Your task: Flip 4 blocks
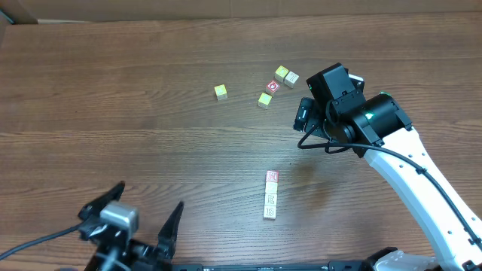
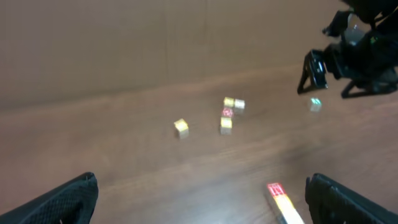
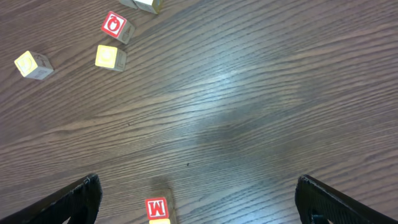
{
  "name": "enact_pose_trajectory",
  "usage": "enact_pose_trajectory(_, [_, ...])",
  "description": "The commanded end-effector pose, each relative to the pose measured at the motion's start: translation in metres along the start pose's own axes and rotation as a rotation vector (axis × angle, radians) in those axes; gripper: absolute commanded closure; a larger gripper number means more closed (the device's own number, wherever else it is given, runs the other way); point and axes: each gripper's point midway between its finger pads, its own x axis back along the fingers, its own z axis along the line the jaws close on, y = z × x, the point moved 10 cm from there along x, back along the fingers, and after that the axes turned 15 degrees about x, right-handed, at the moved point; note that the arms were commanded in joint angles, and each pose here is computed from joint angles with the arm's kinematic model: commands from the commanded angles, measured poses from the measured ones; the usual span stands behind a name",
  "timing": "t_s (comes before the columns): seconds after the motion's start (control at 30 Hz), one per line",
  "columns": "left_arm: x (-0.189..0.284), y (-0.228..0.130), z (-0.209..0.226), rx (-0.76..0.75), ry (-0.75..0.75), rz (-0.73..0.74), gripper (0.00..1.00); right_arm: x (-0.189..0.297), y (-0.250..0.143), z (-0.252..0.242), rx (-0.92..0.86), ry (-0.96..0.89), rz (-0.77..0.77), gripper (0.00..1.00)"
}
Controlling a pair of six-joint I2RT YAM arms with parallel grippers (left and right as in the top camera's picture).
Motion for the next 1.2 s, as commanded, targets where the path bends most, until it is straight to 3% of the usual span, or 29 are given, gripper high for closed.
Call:
enact_pose_trajectory(0.0, [-0.021, -0.007, 0.003, -0.113, 0.004, -0.037, 0.01, 0.013, 0.004, -0.001, -0.006, 0.023, -0.042, 0.0])
enact_pose_trajectory(0.23, [-0.056, -0.034, 0.015, -0.114, -0.05, -0.259, 0.0, 0.013, 0.004, -0.001, -0.006, 0.022, -0.042, 0.0])
enact_pose_trajectory(0.73, [-0.119, -0.1, 0.058, -0.133, 0.022, -0.428, 0.0, 0.013, 0.004, -0.001, -0.006, 0.023, -0.042, 0.0])
enact_pose_trajectory(1.0, [-0.132, -0.127, 0.076, -0.099, 0.143, -0.368, 0.0, 0.013, 0.004, -0.001, -0.006, 0.023, -0.042, 0.0])
enact_pose_trajectory(1.17, [-0.138, -0.148, 0.085, -0.075, 0.201, -0.218, 0.0, 0.013, 0.004, -0.001, -0.006, 0.023, -0.042, 0.0])
